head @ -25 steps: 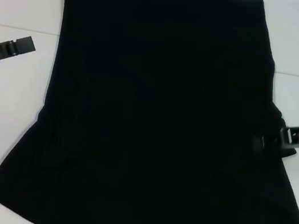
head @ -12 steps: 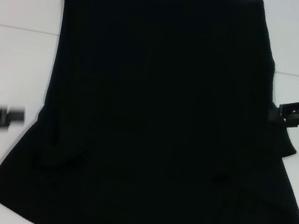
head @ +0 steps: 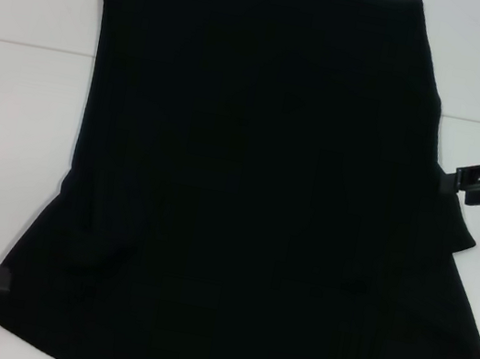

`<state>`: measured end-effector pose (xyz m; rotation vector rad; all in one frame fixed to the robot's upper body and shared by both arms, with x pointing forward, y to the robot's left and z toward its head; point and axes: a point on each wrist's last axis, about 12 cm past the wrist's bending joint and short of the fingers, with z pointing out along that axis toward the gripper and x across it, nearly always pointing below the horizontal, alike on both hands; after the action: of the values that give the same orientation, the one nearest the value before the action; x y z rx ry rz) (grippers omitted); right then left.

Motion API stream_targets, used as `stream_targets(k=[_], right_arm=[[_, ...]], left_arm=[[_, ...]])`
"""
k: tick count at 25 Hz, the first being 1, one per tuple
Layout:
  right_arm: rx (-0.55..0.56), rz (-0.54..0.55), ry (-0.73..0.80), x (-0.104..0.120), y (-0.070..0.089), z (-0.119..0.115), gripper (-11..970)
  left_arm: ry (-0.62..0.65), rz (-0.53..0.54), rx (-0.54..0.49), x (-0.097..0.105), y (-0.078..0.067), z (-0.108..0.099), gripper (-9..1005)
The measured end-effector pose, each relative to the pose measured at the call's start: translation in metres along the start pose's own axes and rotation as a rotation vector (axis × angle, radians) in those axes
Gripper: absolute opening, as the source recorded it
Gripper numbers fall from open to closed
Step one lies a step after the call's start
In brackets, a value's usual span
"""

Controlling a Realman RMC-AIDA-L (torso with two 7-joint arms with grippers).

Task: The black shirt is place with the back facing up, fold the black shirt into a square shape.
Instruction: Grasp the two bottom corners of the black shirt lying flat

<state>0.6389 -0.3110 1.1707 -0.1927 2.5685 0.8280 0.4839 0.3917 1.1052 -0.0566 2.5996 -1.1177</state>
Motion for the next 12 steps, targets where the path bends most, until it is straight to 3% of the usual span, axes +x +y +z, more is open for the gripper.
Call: stream_targets(k=[12], right_arm=[[0.003,0.003,0.0,0.003,-0.003,0.0,590]], left_arm=[[0.009,-0.037,-0.081,-0.006,0.006,0.019,756]])
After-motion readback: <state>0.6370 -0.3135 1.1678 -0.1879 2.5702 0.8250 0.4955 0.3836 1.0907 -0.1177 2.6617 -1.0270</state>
